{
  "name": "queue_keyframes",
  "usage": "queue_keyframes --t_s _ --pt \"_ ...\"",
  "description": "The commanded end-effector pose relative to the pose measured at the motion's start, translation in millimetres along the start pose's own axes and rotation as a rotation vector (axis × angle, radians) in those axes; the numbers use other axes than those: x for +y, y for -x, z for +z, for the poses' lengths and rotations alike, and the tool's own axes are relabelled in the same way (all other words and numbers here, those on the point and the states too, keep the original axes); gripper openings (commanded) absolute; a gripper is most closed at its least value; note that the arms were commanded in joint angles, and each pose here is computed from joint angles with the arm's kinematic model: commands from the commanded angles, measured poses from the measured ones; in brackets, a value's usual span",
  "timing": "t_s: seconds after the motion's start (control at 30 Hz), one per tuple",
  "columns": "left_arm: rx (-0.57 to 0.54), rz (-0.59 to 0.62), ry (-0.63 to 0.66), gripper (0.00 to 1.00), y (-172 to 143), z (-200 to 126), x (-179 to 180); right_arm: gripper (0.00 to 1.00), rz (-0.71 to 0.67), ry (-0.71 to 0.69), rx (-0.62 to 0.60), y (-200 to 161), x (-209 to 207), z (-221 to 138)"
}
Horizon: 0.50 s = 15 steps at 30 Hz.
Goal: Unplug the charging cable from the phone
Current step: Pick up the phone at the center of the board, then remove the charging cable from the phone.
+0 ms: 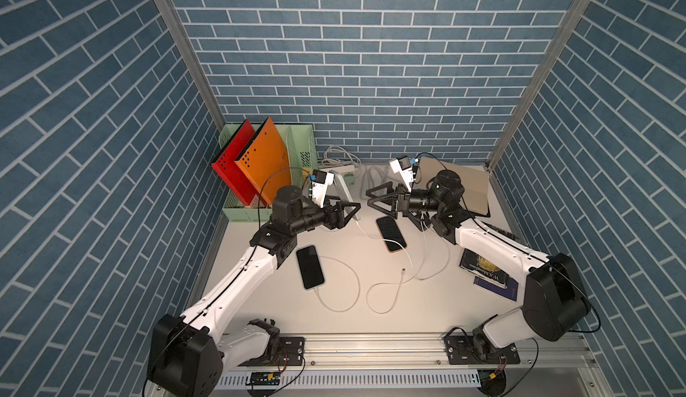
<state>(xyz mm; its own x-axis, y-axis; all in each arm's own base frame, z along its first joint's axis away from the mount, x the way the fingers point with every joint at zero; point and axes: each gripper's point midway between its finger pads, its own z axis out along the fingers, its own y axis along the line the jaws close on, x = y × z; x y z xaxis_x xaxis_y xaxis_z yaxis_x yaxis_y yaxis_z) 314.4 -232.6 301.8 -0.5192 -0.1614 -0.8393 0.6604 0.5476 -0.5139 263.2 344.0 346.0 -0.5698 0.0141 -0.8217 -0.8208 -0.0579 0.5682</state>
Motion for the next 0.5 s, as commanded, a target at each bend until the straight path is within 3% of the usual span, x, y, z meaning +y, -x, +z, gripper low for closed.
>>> queue_keyframes --t_s 0.0,0.23,0.47 --pt "-0.110 0.006 0.082 0.00 25 -9 9 0.89 -0.049 -0.180 0.018 -8 -25 -8" --pt "-0.115 -0.064 0.197 0.00 26 -9 31 0.70 -0.108 -0.378 0.048 -23 -53 -13" --pt "-0.100 -0.076 0.206 0.00 24 -9 33 0.63 -0.205 -0.375 0.134 -55 -56 4"
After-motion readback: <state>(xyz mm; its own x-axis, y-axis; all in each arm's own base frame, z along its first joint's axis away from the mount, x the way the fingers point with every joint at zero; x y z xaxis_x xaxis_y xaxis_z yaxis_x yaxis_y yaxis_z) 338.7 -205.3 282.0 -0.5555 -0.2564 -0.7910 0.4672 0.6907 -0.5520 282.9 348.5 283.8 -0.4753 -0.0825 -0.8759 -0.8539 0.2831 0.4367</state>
